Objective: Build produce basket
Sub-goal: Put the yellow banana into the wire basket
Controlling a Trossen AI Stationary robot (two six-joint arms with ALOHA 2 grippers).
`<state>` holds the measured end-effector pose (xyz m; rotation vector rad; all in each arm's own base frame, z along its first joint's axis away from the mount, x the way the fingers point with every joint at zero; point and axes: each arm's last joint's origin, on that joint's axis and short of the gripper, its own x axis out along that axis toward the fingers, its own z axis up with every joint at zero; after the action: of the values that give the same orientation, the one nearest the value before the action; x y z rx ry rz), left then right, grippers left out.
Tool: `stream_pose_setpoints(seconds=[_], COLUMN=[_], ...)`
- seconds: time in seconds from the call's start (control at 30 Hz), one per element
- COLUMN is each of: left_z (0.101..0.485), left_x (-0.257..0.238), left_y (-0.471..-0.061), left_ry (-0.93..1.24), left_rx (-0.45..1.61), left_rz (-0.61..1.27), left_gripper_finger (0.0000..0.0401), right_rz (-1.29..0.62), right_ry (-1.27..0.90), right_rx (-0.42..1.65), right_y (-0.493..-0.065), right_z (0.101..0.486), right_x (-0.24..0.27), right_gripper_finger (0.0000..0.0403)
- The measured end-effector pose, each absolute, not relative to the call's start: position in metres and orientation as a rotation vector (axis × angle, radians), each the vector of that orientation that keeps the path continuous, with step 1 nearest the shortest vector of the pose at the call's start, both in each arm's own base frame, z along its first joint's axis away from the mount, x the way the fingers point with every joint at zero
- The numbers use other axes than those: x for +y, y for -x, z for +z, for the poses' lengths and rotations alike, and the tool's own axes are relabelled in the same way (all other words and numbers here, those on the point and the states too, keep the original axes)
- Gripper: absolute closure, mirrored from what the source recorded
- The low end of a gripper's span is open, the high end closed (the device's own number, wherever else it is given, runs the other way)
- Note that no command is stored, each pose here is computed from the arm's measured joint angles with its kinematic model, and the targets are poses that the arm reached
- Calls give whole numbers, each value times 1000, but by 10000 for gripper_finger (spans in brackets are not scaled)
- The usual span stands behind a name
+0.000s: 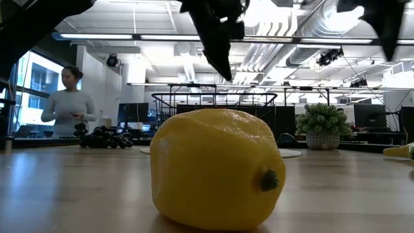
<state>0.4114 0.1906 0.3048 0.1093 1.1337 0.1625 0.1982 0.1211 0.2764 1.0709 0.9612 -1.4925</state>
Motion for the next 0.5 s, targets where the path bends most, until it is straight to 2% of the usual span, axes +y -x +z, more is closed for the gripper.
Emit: stream_pose_setpoints(seconds=[0.33, 0.5], left_z=[350, 364], left_x=[195, 196], left_y=[-392, -380], left_ry=[-77, 5], left_rx=[1064, 1013], left_rz=[171, 171], left_gripper_finger=[221, 221], right_rz=[-1608, -1585], right_ry=[-977, -1000], right_rx=[1036, 1041], right_y=[-185, -173], right_z=[245, 233], right_x=[114, 106], right_gripper_finger=[155, 155])
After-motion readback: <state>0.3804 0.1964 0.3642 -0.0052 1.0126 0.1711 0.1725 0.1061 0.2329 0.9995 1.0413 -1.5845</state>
